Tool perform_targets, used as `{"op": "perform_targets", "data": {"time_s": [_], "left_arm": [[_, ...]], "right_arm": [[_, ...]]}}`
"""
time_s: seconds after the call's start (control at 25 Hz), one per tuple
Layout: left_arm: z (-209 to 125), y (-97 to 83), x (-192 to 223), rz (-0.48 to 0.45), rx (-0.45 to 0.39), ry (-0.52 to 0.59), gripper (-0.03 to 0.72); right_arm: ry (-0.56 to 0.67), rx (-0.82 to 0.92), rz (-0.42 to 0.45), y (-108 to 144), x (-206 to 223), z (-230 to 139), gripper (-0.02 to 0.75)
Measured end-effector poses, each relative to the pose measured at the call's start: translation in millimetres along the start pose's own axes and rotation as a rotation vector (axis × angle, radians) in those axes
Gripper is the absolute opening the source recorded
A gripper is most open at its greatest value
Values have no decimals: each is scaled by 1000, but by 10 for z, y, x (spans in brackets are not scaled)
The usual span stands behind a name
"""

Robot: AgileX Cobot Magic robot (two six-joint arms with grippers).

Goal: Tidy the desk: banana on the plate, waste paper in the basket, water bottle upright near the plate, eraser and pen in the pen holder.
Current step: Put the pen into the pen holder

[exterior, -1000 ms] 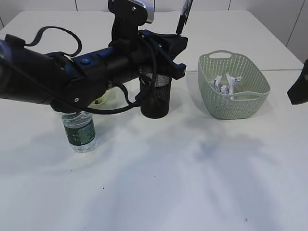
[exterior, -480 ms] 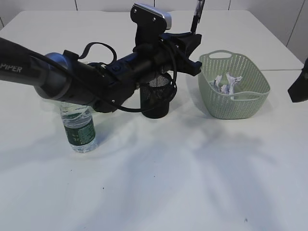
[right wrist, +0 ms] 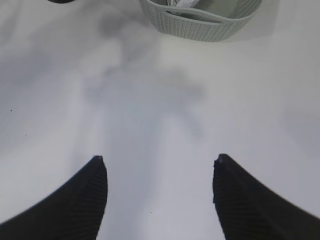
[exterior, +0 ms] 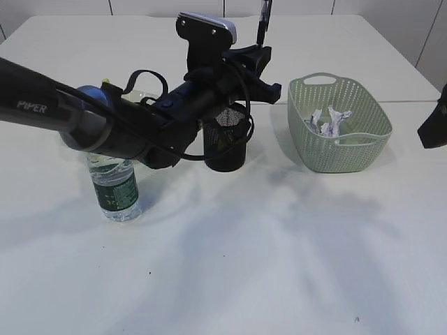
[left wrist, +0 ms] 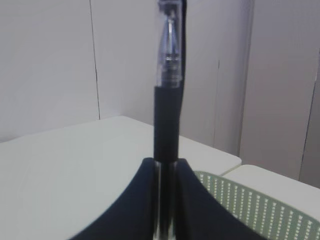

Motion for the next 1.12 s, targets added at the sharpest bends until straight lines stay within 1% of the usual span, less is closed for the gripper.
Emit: {"op": "perform_targets", "data": {"time_s": [0.16, 0.36, 0.72, 1.12], "left_arm": [[-130, 83, -6, 35, -6, 5, 29], [-163, 212, -18, 95, -7, -5, 29], [-329, 276, -16, 117, -9, 2, 29], [-436, 339, 29, 140, -14, -10, 29]], "right_arm": [[0, 0, 0, 0, 0, 0, 490], [0, 2, 0, 0, 0, 0, 489], [2, 4, 0, 1, 0, -3, 489], [18, 4, 4, 8, 0, -34, 488]]}}
Point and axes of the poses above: a point on each arm's last joint axis where the gripper is mounted, x pointing out along that axis toward the gripper, y along the wrist's bending axis when the last joint is at zero, z = x × y, the point moved 10 cm from there along x, pointing out along that axis toward the gripper, and after that the axes turned 6 degrees about -x, right-handed, at the moved point
